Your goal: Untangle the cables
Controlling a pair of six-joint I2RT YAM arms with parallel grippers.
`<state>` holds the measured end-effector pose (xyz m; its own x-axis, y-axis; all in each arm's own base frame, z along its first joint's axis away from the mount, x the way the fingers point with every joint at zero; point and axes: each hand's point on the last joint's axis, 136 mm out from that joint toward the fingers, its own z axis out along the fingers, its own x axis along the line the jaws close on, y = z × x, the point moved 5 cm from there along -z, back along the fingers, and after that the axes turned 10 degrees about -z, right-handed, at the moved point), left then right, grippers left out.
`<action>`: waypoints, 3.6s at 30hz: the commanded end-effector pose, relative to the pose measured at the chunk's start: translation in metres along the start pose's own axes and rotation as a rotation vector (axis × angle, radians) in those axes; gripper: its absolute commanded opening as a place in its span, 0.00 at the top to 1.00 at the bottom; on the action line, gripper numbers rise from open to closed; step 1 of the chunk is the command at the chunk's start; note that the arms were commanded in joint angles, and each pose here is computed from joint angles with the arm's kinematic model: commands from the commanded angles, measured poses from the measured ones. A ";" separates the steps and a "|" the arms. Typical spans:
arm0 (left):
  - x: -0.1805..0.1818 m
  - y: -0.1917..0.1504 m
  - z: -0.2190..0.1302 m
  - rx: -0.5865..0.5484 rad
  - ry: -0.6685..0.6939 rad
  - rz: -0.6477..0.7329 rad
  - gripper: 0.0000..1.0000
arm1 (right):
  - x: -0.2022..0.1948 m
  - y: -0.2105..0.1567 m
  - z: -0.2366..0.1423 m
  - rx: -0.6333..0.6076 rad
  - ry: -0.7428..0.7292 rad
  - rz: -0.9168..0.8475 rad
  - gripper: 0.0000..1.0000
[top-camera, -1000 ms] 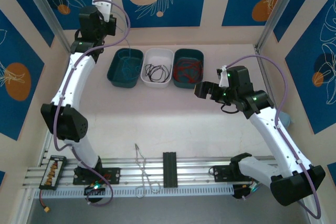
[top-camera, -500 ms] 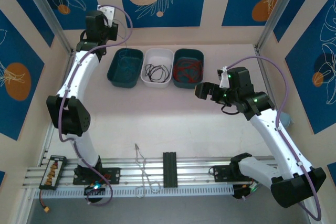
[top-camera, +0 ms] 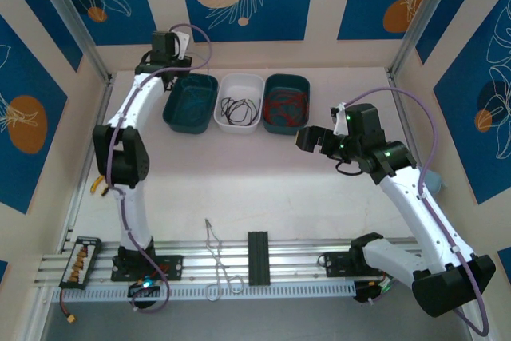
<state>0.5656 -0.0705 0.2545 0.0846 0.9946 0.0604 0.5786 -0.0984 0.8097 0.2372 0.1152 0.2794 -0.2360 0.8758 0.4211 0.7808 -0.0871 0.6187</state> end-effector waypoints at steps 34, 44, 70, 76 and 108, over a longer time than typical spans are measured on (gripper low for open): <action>0.013 -0.084 0.005 0.424 0.020 -0.299 0.70 | 0.001 -0.010 0.000 0.008 0.028 0.007 0.01; 0.008 -0.037 -0.083 0.199 -0.090 -0.332 0.28 | -0.018 -0.016 0.003 -0.016 -0.098 0.031 0.01; 0.049 -0.242 -0.211 -0.296 0.206 -0.405 0.00 | -0.111 -0.037 0.026 -0.317 -0.508 -0.162 0.01; 0.053 -0.265 -0.200 -0.339 0.246 -0.360 0.00 | -0.121 -0.041 0.039 -0.387 -0.505 -0.244 0.01; 0.031 -0.261 -0.118 -0.452 -0.004 -0.228 0.00 | -0.170 -0.019 0.090 -0.451 -0.433 -0.293 0.01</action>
<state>0.3101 -0.0088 0.0883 -0.0494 0.9910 -0.1242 0.2751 0.1330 0.9522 0.2969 0.0071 0.1116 -0.0373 0.9988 -0.0303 0.4872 0.0447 0.8721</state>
